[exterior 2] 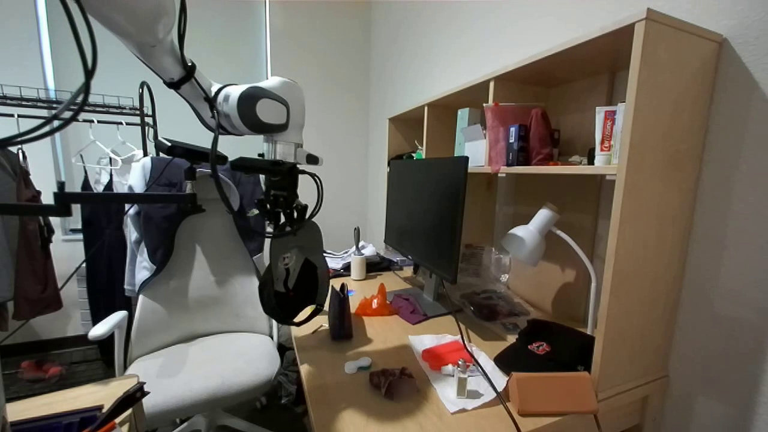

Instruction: Move one black cap to the left side of the desk

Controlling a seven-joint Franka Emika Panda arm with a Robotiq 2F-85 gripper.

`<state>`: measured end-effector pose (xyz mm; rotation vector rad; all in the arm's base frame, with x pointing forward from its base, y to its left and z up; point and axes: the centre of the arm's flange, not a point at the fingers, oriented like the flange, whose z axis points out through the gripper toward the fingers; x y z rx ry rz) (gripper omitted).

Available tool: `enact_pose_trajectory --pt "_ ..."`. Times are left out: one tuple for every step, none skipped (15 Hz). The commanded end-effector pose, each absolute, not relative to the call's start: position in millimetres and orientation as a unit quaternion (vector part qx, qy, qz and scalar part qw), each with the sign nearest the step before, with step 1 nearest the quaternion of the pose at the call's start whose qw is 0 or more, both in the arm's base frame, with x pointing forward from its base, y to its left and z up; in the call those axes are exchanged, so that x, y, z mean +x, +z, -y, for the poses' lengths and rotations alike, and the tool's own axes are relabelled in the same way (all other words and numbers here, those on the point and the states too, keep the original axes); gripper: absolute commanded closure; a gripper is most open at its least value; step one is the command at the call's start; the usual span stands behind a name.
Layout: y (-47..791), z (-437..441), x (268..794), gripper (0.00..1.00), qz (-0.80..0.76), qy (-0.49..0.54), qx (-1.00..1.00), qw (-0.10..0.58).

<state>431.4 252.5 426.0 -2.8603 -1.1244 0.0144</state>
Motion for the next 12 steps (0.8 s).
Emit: enact_pose_trajectory --pt "445.2 -283.2 452.1 0.92 0.41 -0.016 -0.91 0.055" --pt "453.4 -290.5 454.7 0.92 0.417 -0.026 -0.907 0.056" --pt "465.6 -299.8 459.9 0.92 0.42 -0.043 -0.905 0.052" --pt "475.6 -306.4 465.8 0.92 0.42 -0.06 -0.904 0.047" --pt "485.6 -314.5 476.7 0.92 0.42 -0.077 -0.903 0.04" --pt "493.0 -318.2 486.3 0.92 0.414 -0.099 -0.904 0.035" --pt "495.9 -316.2 494.5 0.92 0.419 -0.101 -0.902 0.035" --pt "491.0 -308.0 469.1 0.92 0.415 -0.087 -0.904 0.042" --pt "493.9 -309.4 473.3 0.91 0.415 -0.09 -0.904 0.043" --pt "492.0 -309.3 473.8 0.91 0.415 -0.089 -0.904 0.043" --pt "490.1 -309.3 473.1 0.91 0.415 -0.087 -0.905 0.043" --pt "489.2 -309.6 472.6 0.92 0.416 -0.086 -0.904 0.043"
